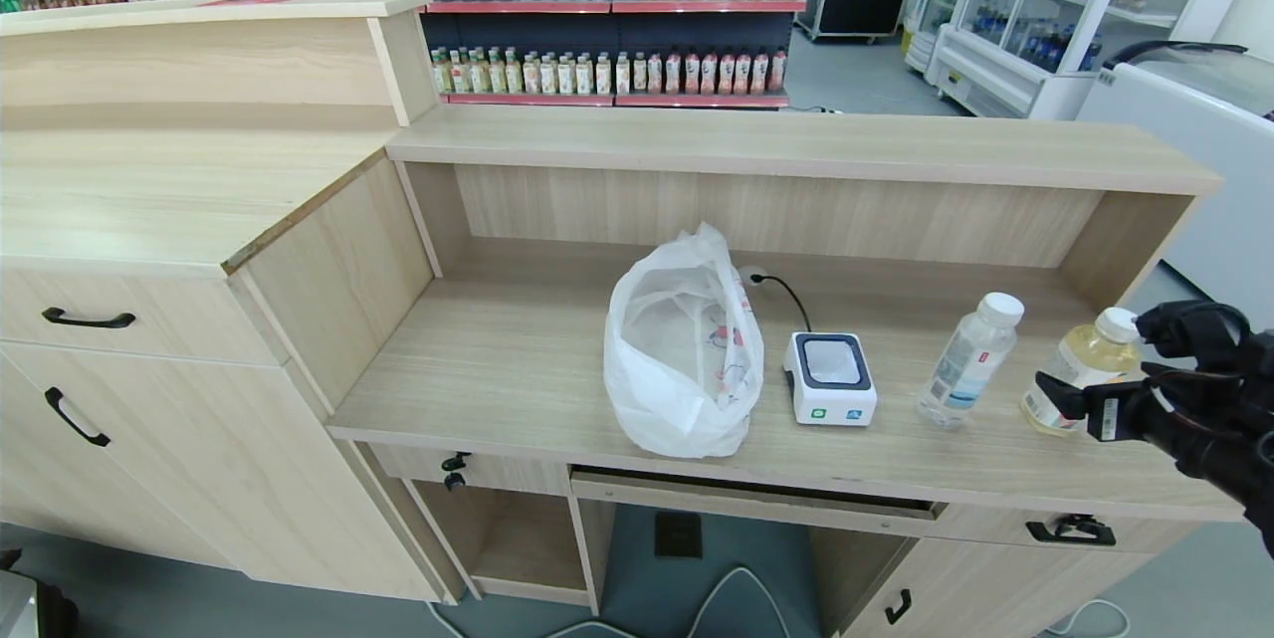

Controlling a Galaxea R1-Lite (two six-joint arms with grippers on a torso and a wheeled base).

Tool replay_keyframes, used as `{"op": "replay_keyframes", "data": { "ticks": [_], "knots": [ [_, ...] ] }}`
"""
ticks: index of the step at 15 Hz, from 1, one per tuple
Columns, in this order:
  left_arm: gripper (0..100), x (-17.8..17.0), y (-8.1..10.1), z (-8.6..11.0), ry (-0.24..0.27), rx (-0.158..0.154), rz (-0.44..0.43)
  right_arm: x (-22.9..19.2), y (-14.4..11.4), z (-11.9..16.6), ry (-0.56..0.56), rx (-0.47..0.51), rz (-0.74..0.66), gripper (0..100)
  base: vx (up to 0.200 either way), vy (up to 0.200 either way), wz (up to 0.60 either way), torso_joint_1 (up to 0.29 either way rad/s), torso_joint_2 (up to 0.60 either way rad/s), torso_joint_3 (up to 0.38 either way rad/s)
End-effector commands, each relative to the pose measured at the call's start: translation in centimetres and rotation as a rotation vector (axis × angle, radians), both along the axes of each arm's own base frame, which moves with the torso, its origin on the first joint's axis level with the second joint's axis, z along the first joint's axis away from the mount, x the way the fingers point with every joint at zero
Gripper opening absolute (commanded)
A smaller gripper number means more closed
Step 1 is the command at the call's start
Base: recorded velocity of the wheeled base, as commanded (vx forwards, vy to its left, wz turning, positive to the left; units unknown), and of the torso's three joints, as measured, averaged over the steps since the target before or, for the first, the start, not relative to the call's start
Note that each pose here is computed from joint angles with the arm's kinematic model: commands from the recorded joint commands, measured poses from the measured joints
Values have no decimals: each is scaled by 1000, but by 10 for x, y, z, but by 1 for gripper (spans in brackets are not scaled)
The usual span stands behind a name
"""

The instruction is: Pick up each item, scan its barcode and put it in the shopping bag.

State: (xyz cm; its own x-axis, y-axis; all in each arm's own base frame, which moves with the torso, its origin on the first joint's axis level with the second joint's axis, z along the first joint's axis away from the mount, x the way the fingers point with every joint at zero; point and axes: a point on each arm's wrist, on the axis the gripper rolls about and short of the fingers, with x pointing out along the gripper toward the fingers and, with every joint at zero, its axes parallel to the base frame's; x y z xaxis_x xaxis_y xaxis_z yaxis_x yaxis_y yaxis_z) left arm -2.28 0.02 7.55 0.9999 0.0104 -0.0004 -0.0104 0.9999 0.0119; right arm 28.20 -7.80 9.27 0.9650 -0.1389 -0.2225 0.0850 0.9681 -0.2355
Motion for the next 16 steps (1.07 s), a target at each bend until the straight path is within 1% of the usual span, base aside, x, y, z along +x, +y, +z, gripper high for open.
{"op": "replay_keyframes", "data": {
  "ticks": [1, 5, 8, 12, 16],
  "knots": [
    [0, 0, 0, 0, 0, 0, 0, 27, 10, -16, 21, 11, 55, 100, 0, 0, 0, 0, 0, 0],
    [0, 0, 0, 0, 0, 0, 0, 55, 27, -28, 20, 9, 122, 100, 0, 0, 0, 0, 0, 0],
    [0, 0, 0, 0, 0, 0, 0, 71, 32, -38, 20, 7, 143, 100, 0, 0, 0, 0, 0, 0],
    [0, 0, 0, 0, 0, 0, 0, 83, 33, -48, 24, 11, 153, 100, 0, 0, 0, 0, 0, 0],
    [0, 0, 0, 0, 0, 0, 0, 102, 47, -55, 0, 25, 223, 100, 0, 0, 0, 0, 0, 0]
  ]
}}
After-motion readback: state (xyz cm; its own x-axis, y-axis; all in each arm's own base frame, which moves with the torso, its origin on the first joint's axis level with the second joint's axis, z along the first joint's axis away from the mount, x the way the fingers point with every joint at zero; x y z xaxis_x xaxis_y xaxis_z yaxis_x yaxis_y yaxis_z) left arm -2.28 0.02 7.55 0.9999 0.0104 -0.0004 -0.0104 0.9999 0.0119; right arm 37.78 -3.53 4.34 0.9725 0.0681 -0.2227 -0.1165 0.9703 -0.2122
